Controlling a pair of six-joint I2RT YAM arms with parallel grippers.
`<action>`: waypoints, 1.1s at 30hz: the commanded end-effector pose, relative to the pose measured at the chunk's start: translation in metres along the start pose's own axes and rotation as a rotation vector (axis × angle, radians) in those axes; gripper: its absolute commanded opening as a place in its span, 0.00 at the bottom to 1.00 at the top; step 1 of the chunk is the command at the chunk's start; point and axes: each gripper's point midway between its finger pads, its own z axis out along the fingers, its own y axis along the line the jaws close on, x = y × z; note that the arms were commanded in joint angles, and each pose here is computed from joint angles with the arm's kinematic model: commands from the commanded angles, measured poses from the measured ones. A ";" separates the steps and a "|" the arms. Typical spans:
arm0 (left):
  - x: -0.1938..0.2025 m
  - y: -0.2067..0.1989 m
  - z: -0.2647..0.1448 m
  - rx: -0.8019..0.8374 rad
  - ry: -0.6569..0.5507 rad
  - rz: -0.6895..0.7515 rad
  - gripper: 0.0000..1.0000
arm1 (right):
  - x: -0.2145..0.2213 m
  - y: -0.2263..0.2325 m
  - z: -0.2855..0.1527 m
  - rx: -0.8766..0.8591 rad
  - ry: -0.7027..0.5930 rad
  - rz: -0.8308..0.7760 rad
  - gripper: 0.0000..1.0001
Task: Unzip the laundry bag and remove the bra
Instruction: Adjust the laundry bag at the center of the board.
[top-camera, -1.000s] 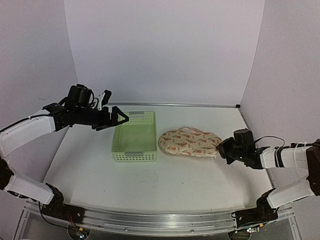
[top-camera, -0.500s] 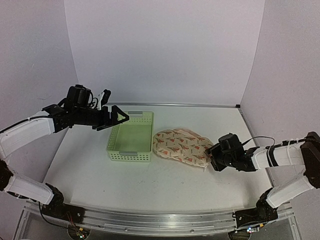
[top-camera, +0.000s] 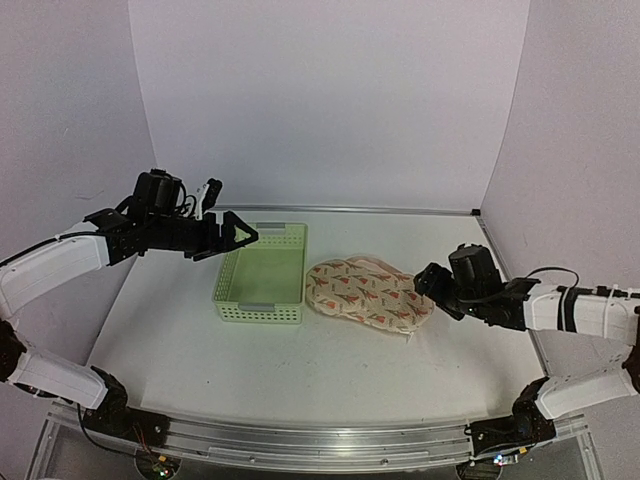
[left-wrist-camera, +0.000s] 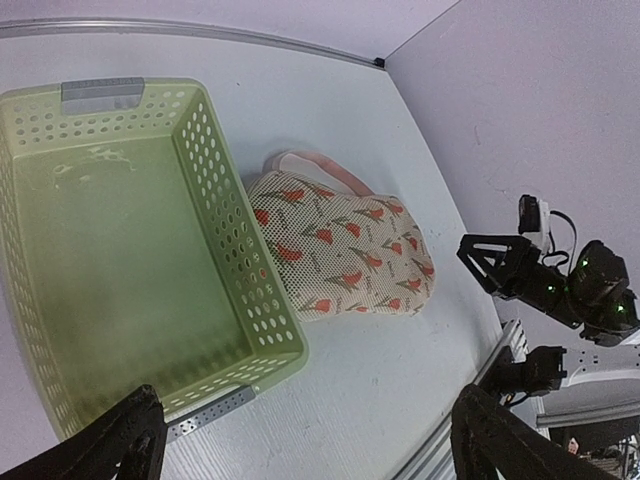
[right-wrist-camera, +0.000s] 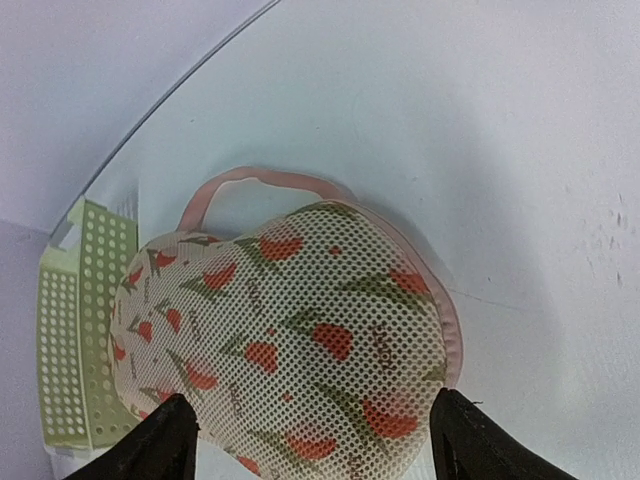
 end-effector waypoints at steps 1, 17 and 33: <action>-0.013 -0.017 -0.013 0.045 -0.059 0.068 0.99 | -0.022 0.029 -0.009 -0.064 -0.016 -0.330 0.82; -0.013 -0.016 -0.010 0.038 -0.042 0.091 0.99 | -0.021 0.078 0.060 -0.297 0.392 -0.748 0.95; -0.008 -0.014 -0.014 0.031 -0.037 0.095 0.99 | -0.009 0.075 0.107 -0.325 0.602 -0.919 0.98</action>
